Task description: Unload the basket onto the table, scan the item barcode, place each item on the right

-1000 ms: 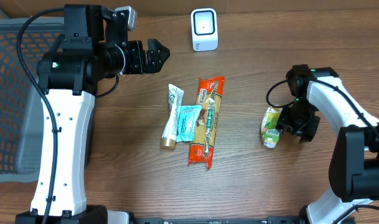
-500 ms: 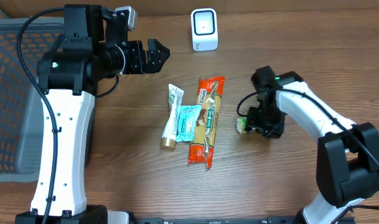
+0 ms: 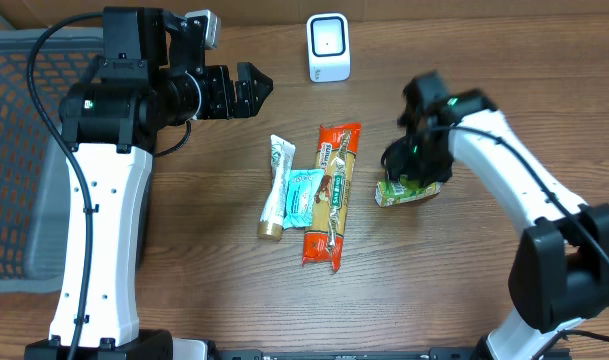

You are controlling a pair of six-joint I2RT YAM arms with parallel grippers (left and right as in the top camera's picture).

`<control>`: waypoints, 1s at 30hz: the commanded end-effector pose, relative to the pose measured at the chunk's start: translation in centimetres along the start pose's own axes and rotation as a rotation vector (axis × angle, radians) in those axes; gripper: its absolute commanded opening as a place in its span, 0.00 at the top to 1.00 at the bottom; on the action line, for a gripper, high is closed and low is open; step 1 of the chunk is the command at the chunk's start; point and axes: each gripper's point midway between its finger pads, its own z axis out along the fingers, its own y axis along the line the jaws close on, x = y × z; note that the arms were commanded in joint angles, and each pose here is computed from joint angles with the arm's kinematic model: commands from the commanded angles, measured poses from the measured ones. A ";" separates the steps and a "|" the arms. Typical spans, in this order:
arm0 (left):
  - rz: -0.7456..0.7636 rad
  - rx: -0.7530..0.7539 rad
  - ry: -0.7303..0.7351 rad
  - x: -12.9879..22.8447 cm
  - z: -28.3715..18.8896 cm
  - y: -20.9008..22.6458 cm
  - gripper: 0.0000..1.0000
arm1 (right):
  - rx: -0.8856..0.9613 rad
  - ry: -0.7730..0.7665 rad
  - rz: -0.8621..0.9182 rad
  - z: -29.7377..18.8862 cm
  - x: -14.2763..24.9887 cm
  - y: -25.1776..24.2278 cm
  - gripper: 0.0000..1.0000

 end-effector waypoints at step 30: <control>0.026 -0.003 0.004 -0.1 0.3 0.0 0.00 | 0.006 0.228 0.061 4.4 5.9 -4.5 0.49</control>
